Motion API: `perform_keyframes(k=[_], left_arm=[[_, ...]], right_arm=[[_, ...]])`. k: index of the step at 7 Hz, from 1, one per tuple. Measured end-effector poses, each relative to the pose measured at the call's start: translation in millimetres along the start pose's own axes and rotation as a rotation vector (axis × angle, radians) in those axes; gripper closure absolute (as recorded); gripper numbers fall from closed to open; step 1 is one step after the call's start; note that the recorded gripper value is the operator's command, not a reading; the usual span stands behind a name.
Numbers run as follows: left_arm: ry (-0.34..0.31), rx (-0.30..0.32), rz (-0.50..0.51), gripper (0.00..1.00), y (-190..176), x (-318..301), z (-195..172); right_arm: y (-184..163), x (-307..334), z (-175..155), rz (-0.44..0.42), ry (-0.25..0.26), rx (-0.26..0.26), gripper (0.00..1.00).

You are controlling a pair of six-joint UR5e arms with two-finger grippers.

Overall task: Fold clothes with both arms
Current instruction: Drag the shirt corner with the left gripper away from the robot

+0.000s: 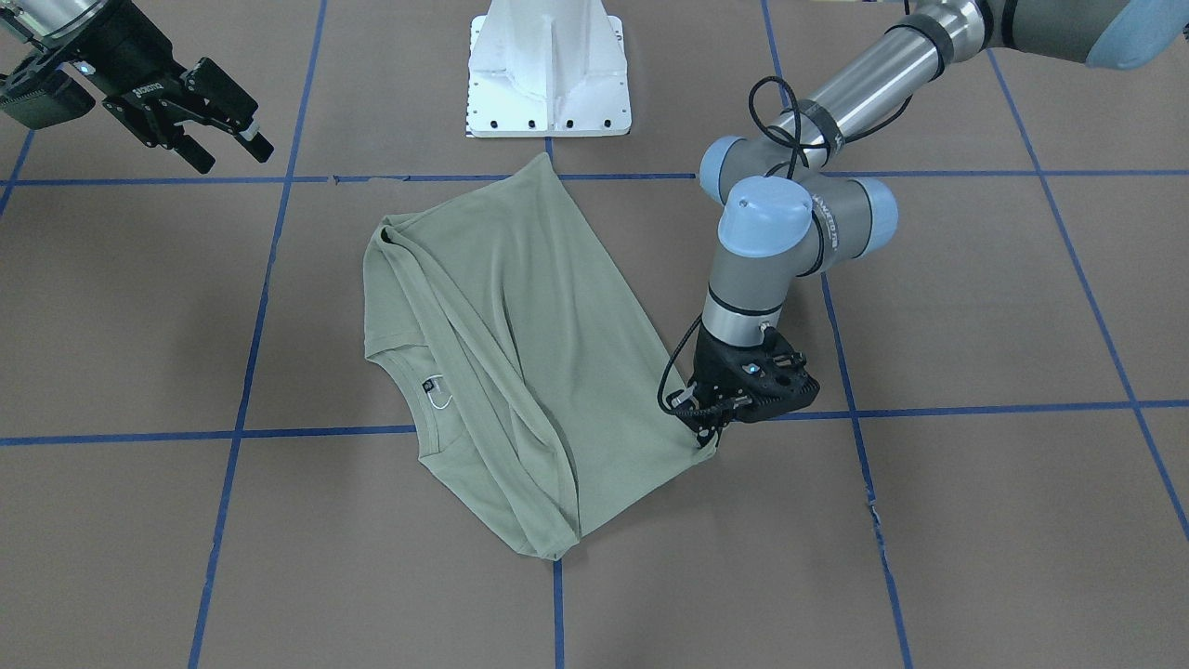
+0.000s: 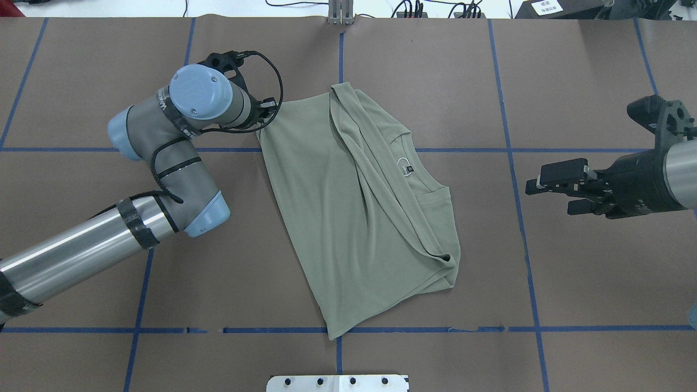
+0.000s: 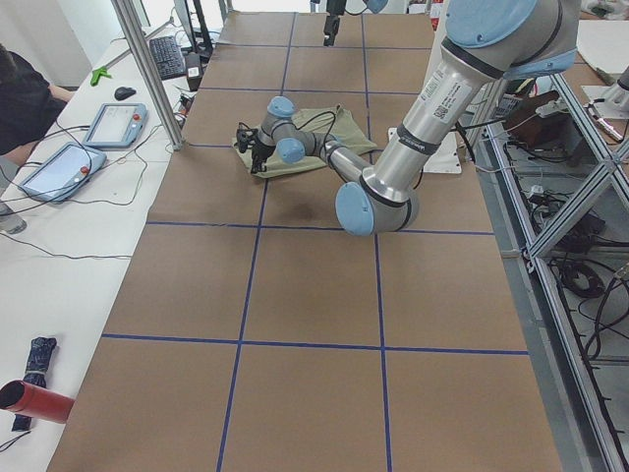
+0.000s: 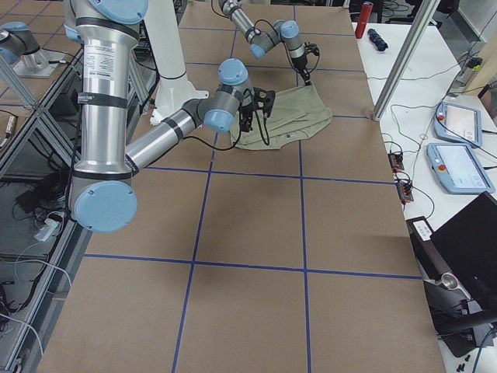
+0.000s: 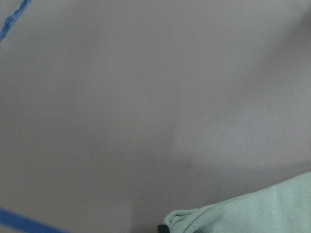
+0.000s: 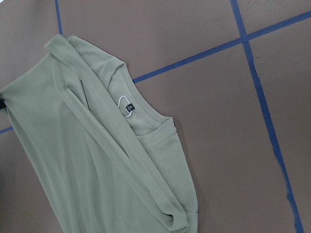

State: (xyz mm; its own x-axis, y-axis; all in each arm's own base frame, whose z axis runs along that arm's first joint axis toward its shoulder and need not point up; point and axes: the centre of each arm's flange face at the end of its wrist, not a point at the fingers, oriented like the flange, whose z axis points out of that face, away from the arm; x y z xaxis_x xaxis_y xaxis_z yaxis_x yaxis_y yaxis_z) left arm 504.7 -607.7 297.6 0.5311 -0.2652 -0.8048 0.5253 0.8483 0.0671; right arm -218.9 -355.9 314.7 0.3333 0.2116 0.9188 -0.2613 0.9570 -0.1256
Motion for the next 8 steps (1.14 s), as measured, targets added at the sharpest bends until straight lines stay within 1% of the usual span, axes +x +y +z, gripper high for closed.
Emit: perform_keyframes(k=[1,3,4,5,6,8], left_arm=[[0.012,0.040,0.017,1.00,-19.7,12.5,8.1],[0.053,0.129,0.040,1.00,-45.3,52.9,25.1],[0.061,0.173,0.052,0.93,-53.1,67.9,31.6],[0.076,0.204,0.058,0.01,-57.3,72.0,38.3],[0.092,0.221,0.075,0.00,-59.0,72.6,42.7],[0.105,0.230,0.126,0.00,-60.4,73.0,44.2]], right_arm=[[-0.5,0.6,0.6,0.001,0.001,0.001,0.00],[-1.8,2.2,2.2,0.004,0.006,0.004,0.00],[-1.9,2.3,2.3,0.004,0.006,0.004,0.00],[-2.0,2.4,2.3,0.003,0.006,0.005,0.00],[-2.2,2.4,2.1,0.003,0.006,0.006,0.00],[-2.6,1.9,2.3,0.001,0.006,0.010,0.00]])
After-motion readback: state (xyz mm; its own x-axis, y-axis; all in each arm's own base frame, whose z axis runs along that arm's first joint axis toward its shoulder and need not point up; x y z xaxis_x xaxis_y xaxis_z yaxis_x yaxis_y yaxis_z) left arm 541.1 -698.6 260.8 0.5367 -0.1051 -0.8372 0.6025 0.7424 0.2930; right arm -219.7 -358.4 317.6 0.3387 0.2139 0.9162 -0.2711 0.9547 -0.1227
